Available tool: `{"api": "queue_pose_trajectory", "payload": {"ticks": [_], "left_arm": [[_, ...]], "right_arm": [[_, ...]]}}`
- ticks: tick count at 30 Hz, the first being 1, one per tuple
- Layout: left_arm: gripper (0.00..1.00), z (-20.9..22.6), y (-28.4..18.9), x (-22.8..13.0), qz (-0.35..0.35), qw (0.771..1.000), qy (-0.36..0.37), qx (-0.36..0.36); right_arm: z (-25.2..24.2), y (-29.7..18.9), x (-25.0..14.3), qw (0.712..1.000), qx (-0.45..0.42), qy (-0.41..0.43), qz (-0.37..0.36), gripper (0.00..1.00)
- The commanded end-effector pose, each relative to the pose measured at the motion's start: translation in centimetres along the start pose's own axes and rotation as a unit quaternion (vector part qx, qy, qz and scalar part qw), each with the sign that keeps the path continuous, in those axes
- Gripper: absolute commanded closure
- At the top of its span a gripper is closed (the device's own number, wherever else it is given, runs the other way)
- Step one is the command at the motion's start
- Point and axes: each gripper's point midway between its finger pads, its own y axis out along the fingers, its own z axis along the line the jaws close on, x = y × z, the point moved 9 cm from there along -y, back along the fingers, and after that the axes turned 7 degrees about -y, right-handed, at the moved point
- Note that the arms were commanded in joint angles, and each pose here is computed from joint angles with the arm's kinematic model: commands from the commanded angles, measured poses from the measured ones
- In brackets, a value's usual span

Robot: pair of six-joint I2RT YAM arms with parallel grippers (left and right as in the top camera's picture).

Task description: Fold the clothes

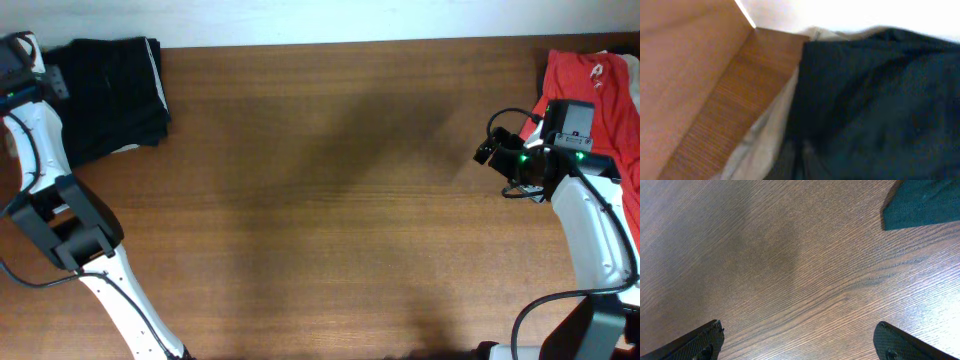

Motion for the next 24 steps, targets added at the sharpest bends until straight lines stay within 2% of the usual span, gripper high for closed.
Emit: {"api": "queue_pose_trajectory", "payload": {"ticks": [1, 5, 8, 11, 13, 15, 18, 20, 21, 24], "left_arm": [[0.99, -2.0, -2.8, 1.7, 0.004, 0.998, -0.015, -0.064], [0.99, -2.7, -0.7, -2.0, 0.075, 0.994, -0.035, -0.078], [0.99, -3.1, 2.4, -6.1, 0.127, 0.988, -0.034, -0.076], [0.99, -2.1, 4.1, -8.9, 0.163, 0.986, -0.026, -0.024], [0.99, -1.3, 3.8, -8.1, 0.152, 0.988, -0.020, 0.024], [0.99, -0.7, 2.3, -5.8, 0.128, 0.991, -0.024, 0.035], [0.99, 0.0, -1.2, -0.9, 0.063, 0.994, -0.084, 0.033], [0.99, -0.6, -3.3, 1.7, 0.030, 0.993, -0.108, -0.027], [0.98, -1.4, -4.7, 3.0, 0.016, 0.990, -0.111, -0.091], [0.98, -2.7, -6.6, 2.8, 0.052, 0.974, -0.112, -0.187]], "right_arm": [[0.1, -0.1, 0.2, 1.000, -0.001, -0.003, -0.004, 0.01], [0.1, -0.1, 0.2, 1.000, -0.001, -0.003, -0.004, 0.01], [0.1, -0.1, 0.2, 1.000, -0.001, -0.003, -0.004, 0.01], [0.1, -0.1, 0.2, 1.000, -0.001, -0.003, -0.004, 0.01], [0.1, -0.1, 0.2, 1.000, -0.001, -0.003, -0.004, 0.01], [0.1, -0.1, 0.2, 1.000, -0.001, -0.003, -0.004, 0.01], [0.1, -0.1, 0.2, 1.000, -0.001, -0.003, -0.004, 0.01], [0.1, -0.1, 0.2, 1.000, -0.001, -0.003, -0.004, 0.01], [0.1, -0.1, 0.2, 1.000, -0.001, -0.003, -0.004, 0.01], [0.1, -0.1, 0.2, 1.000, -0.001, -0.003, -0.004, 0.01]]}}
